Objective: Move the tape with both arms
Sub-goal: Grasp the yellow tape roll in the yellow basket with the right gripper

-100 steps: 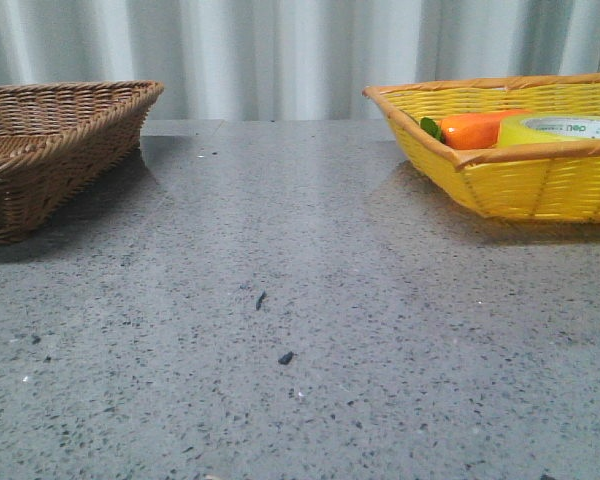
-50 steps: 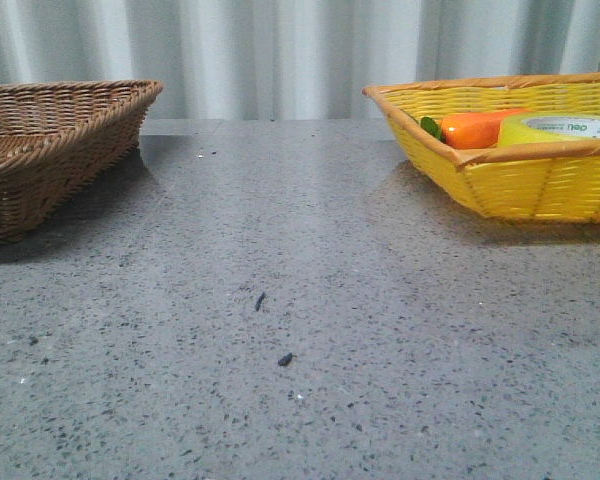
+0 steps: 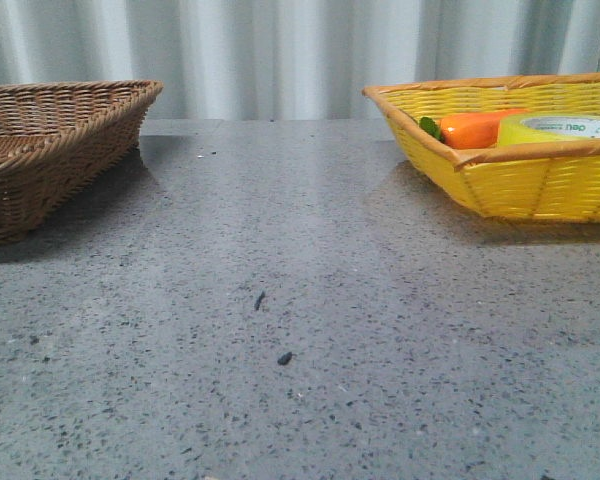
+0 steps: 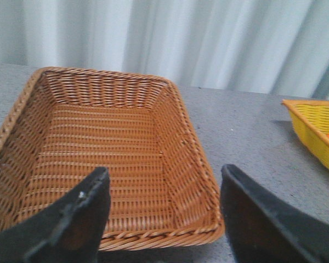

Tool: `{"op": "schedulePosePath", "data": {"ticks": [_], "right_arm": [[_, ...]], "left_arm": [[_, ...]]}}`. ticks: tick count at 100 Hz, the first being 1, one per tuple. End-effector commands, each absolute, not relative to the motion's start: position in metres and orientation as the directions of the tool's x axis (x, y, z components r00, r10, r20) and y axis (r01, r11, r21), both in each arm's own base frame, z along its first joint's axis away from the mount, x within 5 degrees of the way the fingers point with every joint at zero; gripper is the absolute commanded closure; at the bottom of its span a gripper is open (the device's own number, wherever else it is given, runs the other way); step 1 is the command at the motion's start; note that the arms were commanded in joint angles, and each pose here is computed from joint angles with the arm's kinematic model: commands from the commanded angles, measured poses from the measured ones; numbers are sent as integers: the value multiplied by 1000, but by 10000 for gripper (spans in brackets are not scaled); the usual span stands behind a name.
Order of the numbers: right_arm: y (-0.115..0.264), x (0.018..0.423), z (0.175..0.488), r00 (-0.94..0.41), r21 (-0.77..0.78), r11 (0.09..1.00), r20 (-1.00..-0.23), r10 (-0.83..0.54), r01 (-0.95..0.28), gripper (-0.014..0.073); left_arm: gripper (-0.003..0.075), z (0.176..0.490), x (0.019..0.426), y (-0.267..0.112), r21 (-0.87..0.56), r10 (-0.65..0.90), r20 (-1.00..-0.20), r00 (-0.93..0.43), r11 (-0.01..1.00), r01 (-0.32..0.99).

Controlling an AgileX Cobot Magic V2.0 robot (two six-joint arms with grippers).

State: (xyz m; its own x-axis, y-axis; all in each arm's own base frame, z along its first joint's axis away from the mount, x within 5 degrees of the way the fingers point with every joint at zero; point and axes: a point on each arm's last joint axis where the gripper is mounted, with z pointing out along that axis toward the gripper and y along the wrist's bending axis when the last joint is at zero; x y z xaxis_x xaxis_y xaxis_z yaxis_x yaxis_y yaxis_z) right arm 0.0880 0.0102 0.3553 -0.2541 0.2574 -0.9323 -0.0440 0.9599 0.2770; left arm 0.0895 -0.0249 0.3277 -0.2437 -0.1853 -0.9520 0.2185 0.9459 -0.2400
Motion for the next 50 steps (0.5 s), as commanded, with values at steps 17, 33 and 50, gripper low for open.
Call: {"op": "schedulePosePath", "data": {"ticks": [17, 33, 50], "right_arm": [[17, 134, 407, -371, 194, 977, -917, 148, -92, 174], [30, 178, 419, -557, 154, 976, -830, 43, -154, 174], [44, 236, 413, -698, 151, 974, -716, -12, -171, 174]], "left_arm": [[302, 345, 90, -31, -246, -200, -963, -180, 924, 292], [302, 345, 90, -31, -246, -199, -963, -181, 923, 296], [302, 345, 90, -31, -246, -199, -963, -181, 923, 296]]}}
